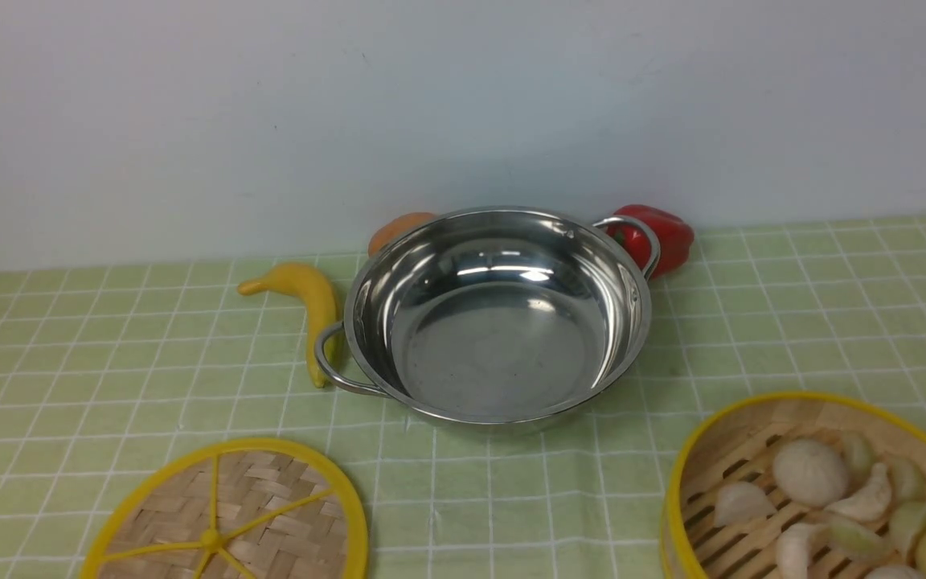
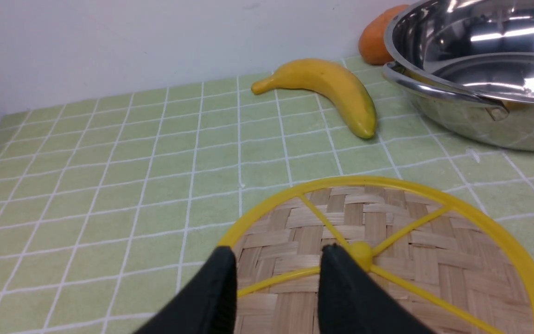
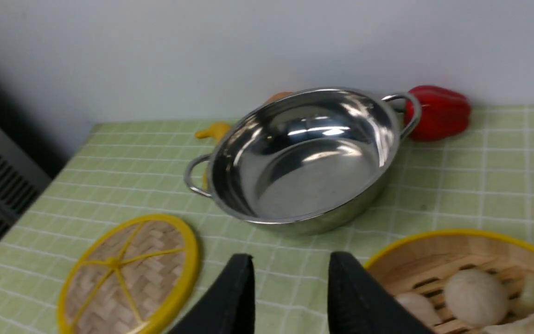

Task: Place the steamer in the pot on the green tablecloth, and put the lid on the steamer.
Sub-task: 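Reach for and grasp the rim of the bamboo steamer holding the buns with the right gripper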

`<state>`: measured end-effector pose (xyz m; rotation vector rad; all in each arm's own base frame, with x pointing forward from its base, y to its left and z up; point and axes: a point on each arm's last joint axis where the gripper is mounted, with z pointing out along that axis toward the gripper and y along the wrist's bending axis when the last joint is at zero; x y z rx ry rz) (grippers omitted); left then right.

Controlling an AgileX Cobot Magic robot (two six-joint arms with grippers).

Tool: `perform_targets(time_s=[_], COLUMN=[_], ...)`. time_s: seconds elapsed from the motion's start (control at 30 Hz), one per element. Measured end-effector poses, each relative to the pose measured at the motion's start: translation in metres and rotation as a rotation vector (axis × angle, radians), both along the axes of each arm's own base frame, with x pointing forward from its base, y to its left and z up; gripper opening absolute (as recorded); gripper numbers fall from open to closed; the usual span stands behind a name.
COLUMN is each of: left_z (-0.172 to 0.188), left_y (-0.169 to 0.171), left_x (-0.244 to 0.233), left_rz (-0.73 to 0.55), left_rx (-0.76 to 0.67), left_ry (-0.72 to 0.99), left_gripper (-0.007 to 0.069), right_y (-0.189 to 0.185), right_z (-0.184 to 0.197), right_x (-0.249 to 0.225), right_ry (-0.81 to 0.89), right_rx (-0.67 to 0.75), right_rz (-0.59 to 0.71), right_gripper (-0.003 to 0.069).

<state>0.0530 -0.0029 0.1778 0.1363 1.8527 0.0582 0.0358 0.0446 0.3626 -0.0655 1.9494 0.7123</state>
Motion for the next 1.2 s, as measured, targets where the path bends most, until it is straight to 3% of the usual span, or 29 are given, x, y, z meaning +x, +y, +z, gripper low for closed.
perform_targets(time_s=[0.17,0.5,0.77,0.9,1.2], left_z=[0.000,0.000,0.000,0.000,0.000], left_y=[0.000,0.000,0.000,0.000,0.000], left_x=[0.000,0.000,0.000,0.000,0.000], left_rz=[0.000,0.000,0.000,0.000,0.000], left_rx=[0.000,0.000,0.000,0.000,0.000], left_ry=[0.000,0.000,0.000,0.000,0.000], left_gripper=[0.0243,0.0243,0.0243,0.0243,0.0243], right_y=[0.006,0.010,0.016,0.052,0.099], right_z=[-0.004,-0.030,-0.056,-0.081,-0.117], right_x=[0.012,0.093,0.141,0.165,0.184], right_ry=[0.096,0.301,0.462,0.544,0.666], right_rx=[0.013,-0.323,-0.475,-0.635,-0.726], right_rz=[0.074,0.336,0.453,0.535,0.526], right_gripper=[0.0243,0.0243,0.0243,0.0243,0.0243])
